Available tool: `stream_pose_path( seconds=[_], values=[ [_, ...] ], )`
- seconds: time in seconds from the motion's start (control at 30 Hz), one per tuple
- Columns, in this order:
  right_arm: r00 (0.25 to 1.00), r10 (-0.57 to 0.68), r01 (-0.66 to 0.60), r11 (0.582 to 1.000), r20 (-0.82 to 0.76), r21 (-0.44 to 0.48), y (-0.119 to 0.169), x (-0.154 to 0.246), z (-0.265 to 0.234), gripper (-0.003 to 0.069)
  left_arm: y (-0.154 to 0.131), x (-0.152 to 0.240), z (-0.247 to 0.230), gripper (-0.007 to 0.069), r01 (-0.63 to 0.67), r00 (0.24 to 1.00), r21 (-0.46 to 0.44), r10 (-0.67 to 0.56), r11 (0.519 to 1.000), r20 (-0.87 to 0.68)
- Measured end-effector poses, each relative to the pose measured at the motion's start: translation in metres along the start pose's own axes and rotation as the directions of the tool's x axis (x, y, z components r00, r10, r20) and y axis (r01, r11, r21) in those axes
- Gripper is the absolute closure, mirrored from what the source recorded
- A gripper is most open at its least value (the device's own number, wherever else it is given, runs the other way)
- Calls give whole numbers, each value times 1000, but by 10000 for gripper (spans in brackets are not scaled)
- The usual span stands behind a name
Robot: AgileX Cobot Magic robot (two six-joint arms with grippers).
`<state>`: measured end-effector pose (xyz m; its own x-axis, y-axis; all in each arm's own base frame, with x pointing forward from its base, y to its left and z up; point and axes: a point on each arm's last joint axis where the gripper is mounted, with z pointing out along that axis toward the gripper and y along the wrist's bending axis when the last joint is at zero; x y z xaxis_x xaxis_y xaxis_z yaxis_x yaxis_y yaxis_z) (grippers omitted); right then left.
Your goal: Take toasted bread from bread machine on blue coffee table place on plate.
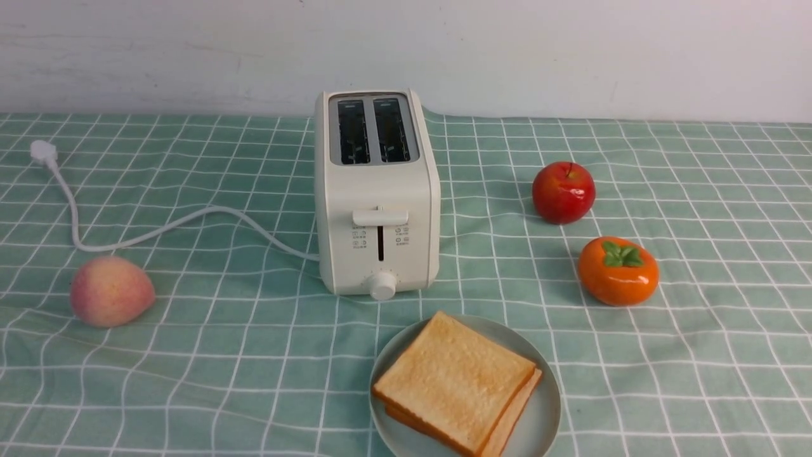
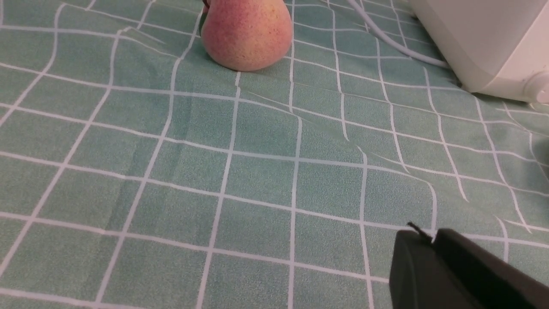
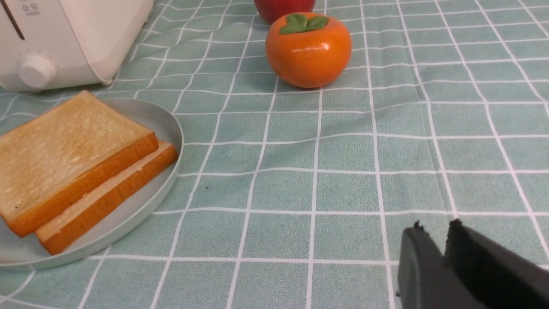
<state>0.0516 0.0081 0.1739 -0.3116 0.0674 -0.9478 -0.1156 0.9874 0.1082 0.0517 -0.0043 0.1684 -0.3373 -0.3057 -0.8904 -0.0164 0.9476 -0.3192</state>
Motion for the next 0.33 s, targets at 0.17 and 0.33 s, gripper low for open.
stream_pose_path(
  seconds=[0.17, 0.33],
  values=[
    [1000, -2, 2, 1000, 0, 1, 0, 0, 0, 557, 0, 0, 0, 578, 0, 1000, 0, 0, 1000, 0],
    [1000, -2, 2, 1000, 0, 1, 0, 0, 0, 551, 0, 0, 0, 578, 0, 1000, 0, 0, 1000, 0]
  ],
)
